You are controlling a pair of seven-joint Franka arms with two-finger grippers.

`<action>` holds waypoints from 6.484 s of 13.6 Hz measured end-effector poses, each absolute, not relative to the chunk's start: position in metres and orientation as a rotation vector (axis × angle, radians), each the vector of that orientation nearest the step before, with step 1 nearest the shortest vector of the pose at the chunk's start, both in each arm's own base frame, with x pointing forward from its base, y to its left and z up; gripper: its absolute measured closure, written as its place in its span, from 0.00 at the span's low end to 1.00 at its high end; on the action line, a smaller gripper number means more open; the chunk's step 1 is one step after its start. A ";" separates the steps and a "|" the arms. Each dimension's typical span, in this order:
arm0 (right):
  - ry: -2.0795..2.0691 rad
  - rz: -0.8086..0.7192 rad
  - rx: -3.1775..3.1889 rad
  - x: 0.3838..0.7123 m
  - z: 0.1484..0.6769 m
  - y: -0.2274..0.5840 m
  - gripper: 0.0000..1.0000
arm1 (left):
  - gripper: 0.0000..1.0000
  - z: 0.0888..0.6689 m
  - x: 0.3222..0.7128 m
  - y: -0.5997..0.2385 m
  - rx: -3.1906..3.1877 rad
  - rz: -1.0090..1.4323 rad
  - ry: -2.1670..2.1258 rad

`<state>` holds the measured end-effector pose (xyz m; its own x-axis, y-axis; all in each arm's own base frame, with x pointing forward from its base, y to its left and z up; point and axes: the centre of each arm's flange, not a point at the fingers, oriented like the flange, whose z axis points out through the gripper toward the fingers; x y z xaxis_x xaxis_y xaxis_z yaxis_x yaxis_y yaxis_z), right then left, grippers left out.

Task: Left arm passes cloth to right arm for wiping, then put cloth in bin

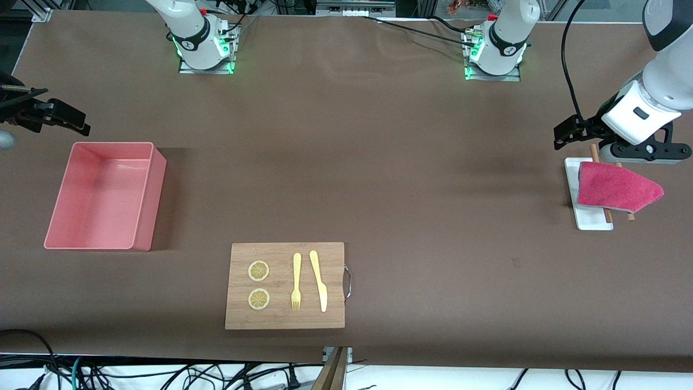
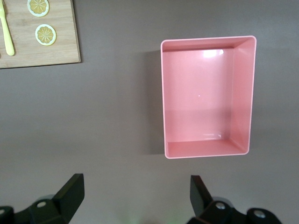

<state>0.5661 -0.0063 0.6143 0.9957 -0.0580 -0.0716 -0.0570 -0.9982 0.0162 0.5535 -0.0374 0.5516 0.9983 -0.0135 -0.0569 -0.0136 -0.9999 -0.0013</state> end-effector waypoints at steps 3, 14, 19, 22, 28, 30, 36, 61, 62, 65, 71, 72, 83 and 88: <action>-0.090 -0.117 3.124 0.568 0.611 -0.007 0.00 | 0.00 0.550 0.555 -0.037 -3.138 0.095 0.020; -0.090 -0.117 3.124 0.569 0.610 -0.007 0.00 | 0.00 0.545 0.555 -0.037 -3.136 0.137 0.021; -0.090 -0.117 3.124 0.569 0.610 -0.007 0.00 | 0.00 0.543 0.553 -0.037 -3.133 0.172 0.022; -0.090 -0.117 3.125 0.569 0.610 -0.007 0.00 | 0.00 0.543 0.553 -0.040 -3.132 0.173 0.029; -0.090 -0.117 3.125 0.569 0.610 -0.007 0.00 | 0.00 0.543 0.552 -0.041 -3.132 0.175 0.031; -0.090 -0.117 3.125 0.570 0.610 -0.007 0.00 | 0.00 0.543 0.552 -0.041 -3.131 0.179 0.032; -0.090 -0.117 3.124 0.570 0.610 -0.007 0.00 | 0.00 0.526 0.542 -0.064 -3.098 0.356 0.108; -0.074 -0.087 3.106 0.572 0.611 -0.003 0.00 | 0.00 0.211 0.659 0.108 -2.567 0.782 1.578; -0.076 -0.089 3.104 0.572 0.610 -0.004 0.00 | 0.02 0.210 0.656 0.114 -2.572 0.809 1.583; -0.084 -0.103 3.103 0.575 0.605 -0.007 0.00 | 0.12 0.204 0.645 0.124 -2.584 0.906 1.598; -0.077 -0.103 3.105 0.584 0.593 -0.006 0.00 | 0.52 0.193 0.640 0.126 -2.566 0.958 1.664; -0.077 -0.110 3.105 0.584 0.591 -0.006 0.00 | 0.63 0.193 0.639 0.128 -2.561 0.963 1.683; -0.260 -0.215 3.076 0.598 0.547 0.023 0.00 | 0.98 0.265 0.651 0.078 -2.640 0.871 1.781; -0.379 -0.252 3.161 0.597 0.546 0.051 0.00 | 0.98 0.347 0.659 -0.017 -2.752 0.891 1.660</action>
<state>0.5969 0.0509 0.5464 0.9594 -0.2308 -0.1621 -0.2389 -0.9705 -0.0326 0.6585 -0.0173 0.3473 0.3677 -0.8650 -0.3413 -0.7625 -0.4906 0.4219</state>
